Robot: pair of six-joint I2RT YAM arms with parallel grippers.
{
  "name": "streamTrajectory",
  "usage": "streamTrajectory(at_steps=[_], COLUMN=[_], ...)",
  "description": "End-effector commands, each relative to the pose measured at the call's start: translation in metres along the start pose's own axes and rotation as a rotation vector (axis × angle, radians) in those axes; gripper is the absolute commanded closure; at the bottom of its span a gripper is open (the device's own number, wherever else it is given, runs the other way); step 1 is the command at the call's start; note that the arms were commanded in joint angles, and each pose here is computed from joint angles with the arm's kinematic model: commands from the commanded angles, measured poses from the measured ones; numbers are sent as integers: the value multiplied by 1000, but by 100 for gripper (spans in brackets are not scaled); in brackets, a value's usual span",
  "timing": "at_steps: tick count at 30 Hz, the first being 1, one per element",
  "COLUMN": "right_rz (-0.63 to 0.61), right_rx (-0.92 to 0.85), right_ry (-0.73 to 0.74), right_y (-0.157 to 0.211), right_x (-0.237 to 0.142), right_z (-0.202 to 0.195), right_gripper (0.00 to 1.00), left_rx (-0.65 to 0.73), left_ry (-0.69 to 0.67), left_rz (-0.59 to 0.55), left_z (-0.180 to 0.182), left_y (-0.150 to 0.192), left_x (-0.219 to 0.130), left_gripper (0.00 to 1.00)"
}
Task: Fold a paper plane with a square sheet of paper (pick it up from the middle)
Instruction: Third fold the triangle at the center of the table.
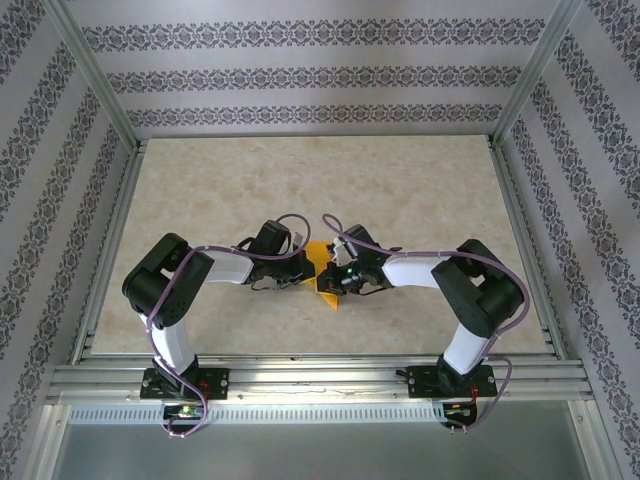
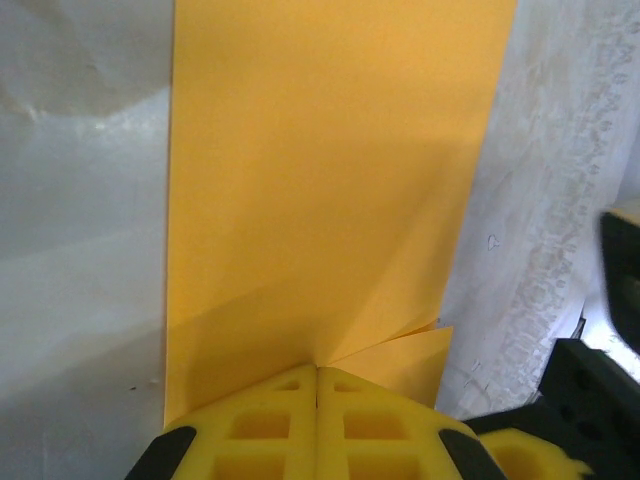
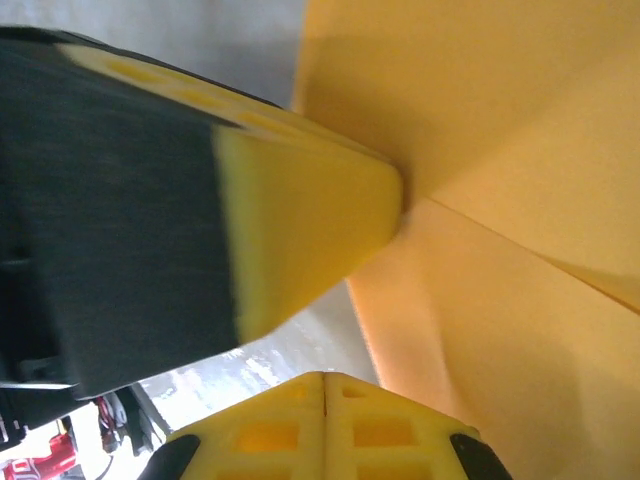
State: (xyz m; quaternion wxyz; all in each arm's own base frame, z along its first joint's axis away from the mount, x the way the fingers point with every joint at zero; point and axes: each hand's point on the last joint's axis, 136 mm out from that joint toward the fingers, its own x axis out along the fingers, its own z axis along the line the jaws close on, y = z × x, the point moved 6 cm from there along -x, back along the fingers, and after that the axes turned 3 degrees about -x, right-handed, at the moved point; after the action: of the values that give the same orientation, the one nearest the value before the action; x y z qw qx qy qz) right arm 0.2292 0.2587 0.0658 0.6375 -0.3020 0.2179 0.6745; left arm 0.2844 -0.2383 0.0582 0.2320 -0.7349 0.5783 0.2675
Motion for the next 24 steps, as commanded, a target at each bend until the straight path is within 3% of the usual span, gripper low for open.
streamTrajectory(at_steps=[1, 17, 24], right_rz=[43, 79, 22], right_rx=[29, 89, 79], right_ry=[12, 31, -6], right_y=[10, 65, 61], right_x=[7, -18, -38], right_z=[-8, -43, -41], right_gripper=[95, 92, 91], left_rx=[-54, -74, -121], left_ry=[-114, -139, -121], left_rz=[32, 20, -38], left_z=[27, 32, 35], left_y=[12, 12, 12], left_x=[5, 4, -1], left_gripper=[99, 100, 100])
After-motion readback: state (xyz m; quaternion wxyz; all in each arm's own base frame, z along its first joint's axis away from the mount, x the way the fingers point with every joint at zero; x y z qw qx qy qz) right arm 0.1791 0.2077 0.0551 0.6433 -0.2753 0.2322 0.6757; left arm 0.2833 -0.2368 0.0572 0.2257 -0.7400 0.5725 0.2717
